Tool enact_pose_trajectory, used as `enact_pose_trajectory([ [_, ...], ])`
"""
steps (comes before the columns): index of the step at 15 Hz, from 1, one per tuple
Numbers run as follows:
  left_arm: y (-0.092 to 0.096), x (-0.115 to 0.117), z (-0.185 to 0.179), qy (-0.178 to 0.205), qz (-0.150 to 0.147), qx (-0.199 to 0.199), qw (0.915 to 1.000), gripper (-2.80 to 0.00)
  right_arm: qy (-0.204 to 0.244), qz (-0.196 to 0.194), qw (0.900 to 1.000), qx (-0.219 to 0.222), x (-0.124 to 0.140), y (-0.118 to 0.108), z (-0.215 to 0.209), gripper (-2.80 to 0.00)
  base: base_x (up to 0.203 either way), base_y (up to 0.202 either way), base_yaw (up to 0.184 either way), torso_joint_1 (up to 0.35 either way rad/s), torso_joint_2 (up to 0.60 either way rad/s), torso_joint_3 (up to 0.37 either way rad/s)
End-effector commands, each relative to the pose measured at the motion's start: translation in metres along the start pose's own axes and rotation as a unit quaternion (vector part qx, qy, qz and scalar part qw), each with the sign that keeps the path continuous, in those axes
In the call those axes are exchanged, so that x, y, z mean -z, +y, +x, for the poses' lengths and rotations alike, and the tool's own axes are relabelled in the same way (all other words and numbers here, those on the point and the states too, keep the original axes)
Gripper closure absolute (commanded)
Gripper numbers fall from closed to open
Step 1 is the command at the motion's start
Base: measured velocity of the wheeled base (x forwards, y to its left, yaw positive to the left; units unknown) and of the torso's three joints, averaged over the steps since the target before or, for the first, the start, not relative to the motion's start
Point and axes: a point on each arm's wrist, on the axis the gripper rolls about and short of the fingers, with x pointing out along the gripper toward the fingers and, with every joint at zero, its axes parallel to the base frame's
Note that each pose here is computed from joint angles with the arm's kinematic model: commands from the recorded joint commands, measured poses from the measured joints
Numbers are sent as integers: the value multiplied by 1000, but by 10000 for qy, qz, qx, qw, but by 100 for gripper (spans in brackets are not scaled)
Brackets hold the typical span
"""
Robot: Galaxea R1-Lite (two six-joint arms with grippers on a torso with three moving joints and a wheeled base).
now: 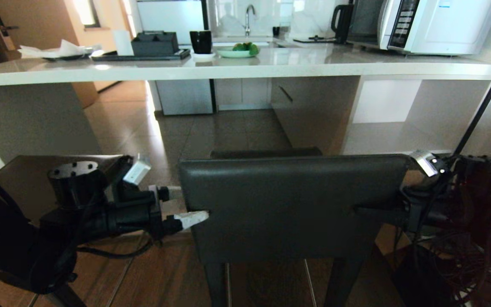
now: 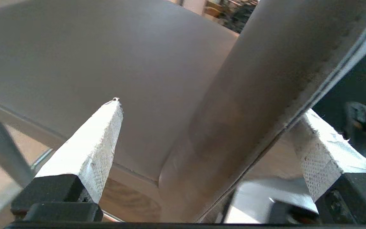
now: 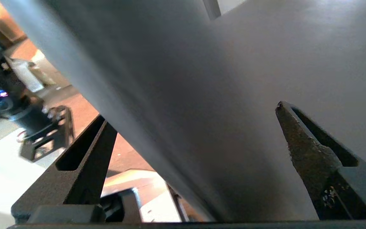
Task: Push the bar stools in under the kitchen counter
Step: Push the gray chair back under the dining table
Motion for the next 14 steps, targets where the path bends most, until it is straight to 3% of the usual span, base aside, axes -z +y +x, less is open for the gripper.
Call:
enact_pose_trajectory([
  [1, 5, -1, 16, -47, 54, -46, 10000, -280, 22, -68, 10000, -59, -1, -3, 15, -280, 0, 0, 0, 0, 0, 0],
  [4, 8, 1, 18, -47, 12, -167, 9998, -280, 55, -11, 10000, -76, 3, -4, 17, -280, 0, 0, 0, 0, 0, 0],
  [8, -2, 10, 18, 93, -125, -64, 9999, -280, 60, -69, 10000, -10, 1, -10, 29, -280, 0, 0, 0, 0, 0, 0],
  [14, -7, 18, 27, 183, -182, -144, 9996, -280, 14, -312, 9995, -39, -6, -26, 64, -280, 0, 0, 0, 0, 0, 0],
])
